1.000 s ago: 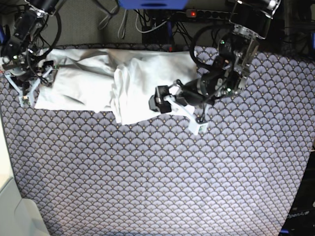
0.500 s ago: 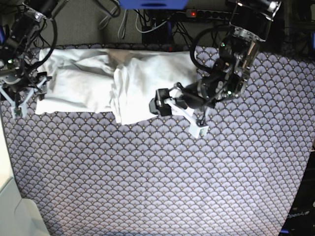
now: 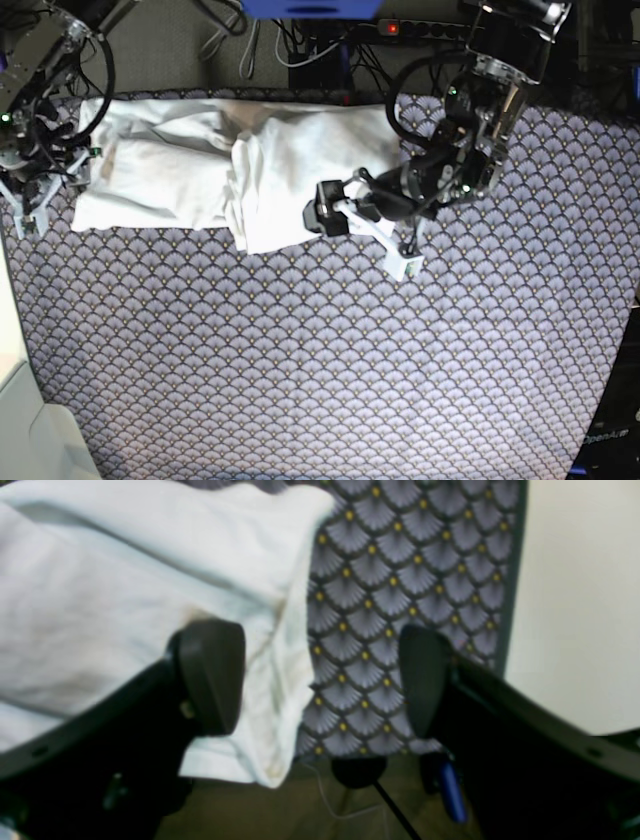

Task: Fold the T-shirt properly
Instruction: 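Release the folded end with the left gripper and regrasp the strip end with the right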

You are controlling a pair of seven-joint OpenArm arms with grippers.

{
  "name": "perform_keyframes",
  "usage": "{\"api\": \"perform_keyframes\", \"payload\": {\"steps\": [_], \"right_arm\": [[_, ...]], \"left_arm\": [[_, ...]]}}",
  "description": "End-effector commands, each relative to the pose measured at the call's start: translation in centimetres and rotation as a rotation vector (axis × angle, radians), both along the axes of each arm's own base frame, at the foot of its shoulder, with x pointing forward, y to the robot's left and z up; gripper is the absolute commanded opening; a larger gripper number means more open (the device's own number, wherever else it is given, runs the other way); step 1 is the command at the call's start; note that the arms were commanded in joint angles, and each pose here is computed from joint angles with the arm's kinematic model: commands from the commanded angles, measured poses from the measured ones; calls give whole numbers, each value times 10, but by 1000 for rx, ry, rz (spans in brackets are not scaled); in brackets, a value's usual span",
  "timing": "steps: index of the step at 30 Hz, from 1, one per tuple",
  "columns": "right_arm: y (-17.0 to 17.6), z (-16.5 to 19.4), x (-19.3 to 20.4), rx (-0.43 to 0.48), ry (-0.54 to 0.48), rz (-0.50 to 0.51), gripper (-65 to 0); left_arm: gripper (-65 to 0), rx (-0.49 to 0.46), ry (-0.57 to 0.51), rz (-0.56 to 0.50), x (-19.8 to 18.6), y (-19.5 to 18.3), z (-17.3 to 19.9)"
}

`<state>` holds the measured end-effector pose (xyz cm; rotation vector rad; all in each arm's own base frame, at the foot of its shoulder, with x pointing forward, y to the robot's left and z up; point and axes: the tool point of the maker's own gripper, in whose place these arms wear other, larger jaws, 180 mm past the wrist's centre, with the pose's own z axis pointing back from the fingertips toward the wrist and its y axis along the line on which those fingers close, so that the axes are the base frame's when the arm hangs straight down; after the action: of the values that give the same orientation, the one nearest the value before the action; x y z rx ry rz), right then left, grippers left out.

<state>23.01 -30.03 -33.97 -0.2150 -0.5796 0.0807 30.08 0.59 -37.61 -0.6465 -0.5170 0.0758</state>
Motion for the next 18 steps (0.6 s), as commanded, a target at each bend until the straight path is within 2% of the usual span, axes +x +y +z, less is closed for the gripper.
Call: {"api": "perform_keyframes", "payload": {"steps": [1, 9, 18], "right_arm": [[1, 6, 4, -1, -25, 0, -146], [19, -15, 3, 80, 3, -5, -146], [4, -47, 2, 138, 92, -27, -146]], "left_arm": [[-101, -18, -37, 2, 9, -2, 12], [-101, -17, -33, 4, 8, -2, 11], [-101, -13, -27, 4, 6, 0, 8]]}}
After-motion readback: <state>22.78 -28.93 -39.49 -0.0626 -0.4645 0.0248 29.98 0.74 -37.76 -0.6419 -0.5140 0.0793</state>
